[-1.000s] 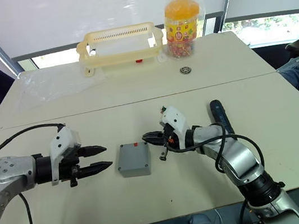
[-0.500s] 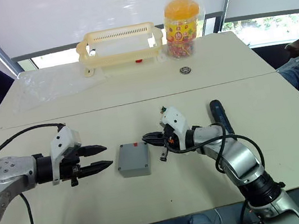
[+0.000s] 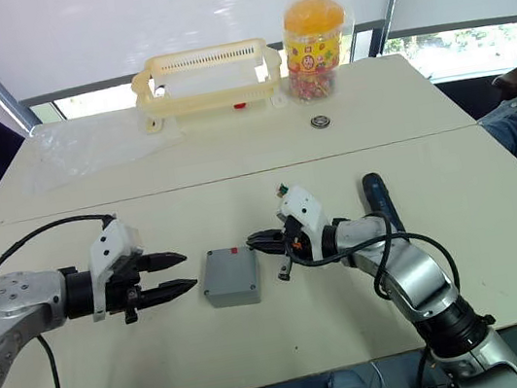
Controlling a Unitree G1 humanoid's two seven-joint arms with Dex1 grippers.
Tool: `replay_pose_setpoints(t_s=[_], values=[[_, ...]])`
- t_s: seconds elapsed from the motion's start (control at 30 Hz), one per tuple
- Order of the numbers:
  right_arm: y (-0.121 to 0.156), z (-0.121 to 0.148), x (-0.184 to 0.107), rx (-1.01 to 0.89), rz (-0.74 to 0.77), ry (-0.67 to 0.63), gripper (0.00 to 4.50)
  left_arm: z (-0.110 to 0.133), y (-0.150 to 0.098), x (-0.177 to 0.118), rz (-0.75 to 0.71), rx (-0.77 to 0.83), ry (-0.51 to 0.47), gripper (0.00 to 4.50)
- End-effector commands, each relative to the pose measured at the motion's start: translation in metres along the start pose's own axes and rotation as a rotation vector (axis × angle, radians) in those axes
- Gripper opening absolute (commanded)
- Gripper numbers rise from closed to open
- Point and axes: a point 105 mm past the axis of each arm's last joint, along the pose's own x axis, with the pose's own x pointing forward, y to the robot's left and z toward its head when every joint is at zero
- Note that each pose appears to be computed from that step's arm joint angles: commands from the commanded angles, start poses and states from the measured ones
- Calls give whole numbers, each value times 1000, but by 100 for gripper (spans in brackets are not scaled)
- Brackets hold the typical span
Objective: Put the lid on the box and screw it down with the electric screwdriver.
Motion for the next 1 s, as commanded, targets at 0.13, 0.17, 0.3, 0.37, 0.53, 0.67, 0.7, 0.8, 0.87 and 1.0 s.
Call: replay_pose_setpoints(t_s=[0.13,0.17,0.3,0.37,0.53,0.67,0.7,0.8,0.87,1.0], values=[[3,12,-2,-24,15,-28,4,6,0,-1,8,35,-21,247],[2,12,-3,-24,12,-30,4,6,0,-1,7,34,-21,247],[1,12,-3,-25,5,-28,4,6,0,-1,7,31,-23,247],[1,11,-2,-27,3,-25,4,7,0,0,7,32,-25,247],[0,7,0,-30,-1,-14,4,7,1,0,7,33,-24,247],[-2,6,2,-35,-2,-8,4,8,1,0,7,34,-24,247],[-3,6,4,-38,-3,-8,4,9,1,0,6,37,-26,247],[-5,6,7,-47,-6,-5,28,12,1,0,2,46,-32,247],[-5,7,7,-45,0,-4,83,13,2,0,2,49,-33,247],[-6,14,4,-37,2,-29,297,15,2,-1,-6,52,-35,247]])
